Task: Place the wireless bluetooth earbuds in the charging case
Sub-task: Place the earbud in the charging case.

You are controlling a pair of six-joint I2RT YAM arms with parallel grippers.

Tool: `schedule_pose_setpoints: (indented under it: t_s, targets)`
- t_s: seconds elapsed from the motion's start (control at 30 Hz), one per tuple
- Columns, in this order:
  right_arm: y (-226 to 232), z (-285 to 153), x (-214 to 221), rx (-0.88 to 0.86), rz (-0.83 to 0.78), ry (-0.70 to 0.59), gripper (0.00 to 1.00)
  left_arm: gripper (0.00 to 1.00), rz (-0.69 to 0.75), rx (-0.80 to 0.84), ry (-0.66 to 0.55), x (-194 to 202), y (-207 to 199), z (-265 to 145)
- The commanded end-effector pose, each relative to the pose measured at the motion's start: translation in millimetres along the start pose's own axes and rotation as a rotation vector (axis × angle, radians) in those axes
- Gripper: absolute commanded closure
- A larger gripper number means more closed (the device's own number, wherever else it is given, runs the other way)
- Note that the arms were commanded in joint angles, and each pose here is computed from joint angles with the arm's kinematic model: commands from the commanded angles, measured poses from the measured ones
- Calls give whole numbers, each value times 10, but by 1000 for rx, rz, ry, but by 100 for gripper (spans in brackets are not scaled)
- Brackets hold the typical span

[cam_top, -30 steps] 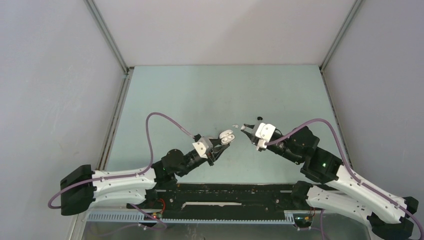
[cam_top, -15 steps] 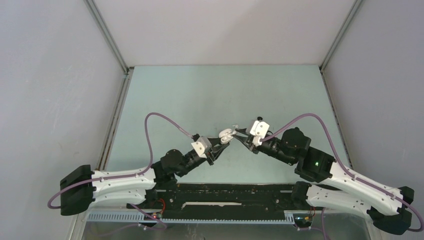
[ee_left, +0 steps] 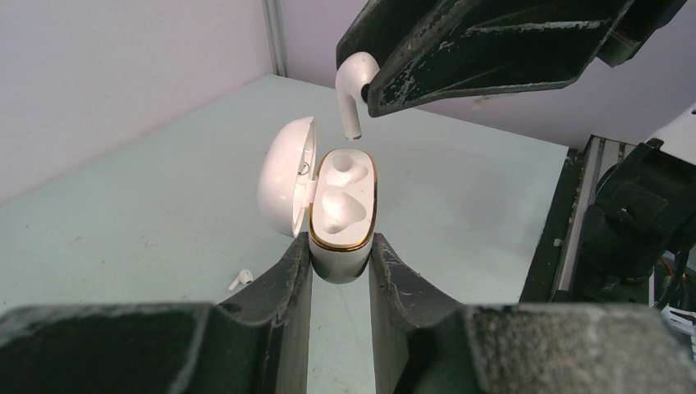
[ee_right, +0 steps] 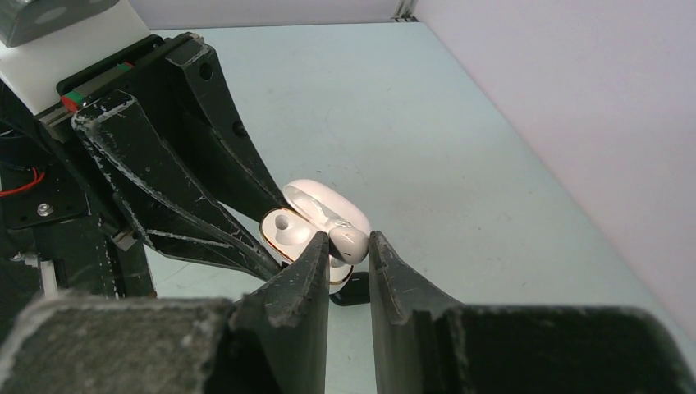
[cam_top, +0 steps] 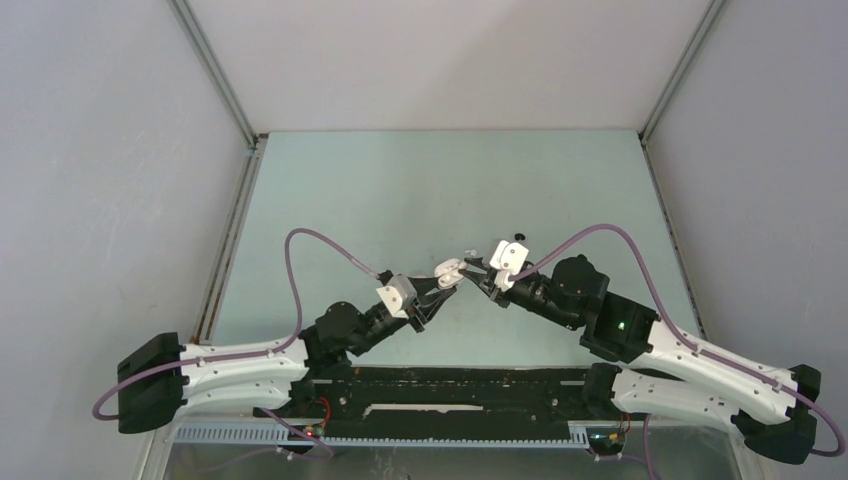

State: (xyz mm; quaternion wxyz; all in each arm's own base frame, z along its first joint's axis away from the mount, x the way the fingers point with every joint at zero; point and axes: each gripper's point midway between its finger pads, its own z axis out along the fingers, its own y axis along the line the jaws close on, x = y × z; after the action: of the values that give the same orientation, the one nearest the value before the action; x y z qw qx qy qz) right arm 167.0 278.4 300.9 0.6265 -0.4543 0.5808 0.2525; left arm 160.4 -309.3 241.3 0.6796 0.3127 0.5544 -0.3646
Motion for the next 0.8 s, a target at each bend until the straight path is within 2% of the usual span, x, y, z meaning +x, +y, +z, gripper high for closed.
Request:
schedule_pose_setpoints:
  t_s: [0.0,0.77]
  targets:
    - [-45,35,-114,27,-3,-48,100,100,-26,17,-79,-226,-43,0]
    - [-5,81,3,10,-39,-22,100,100,-36,21,-91,-238,-51,-16]
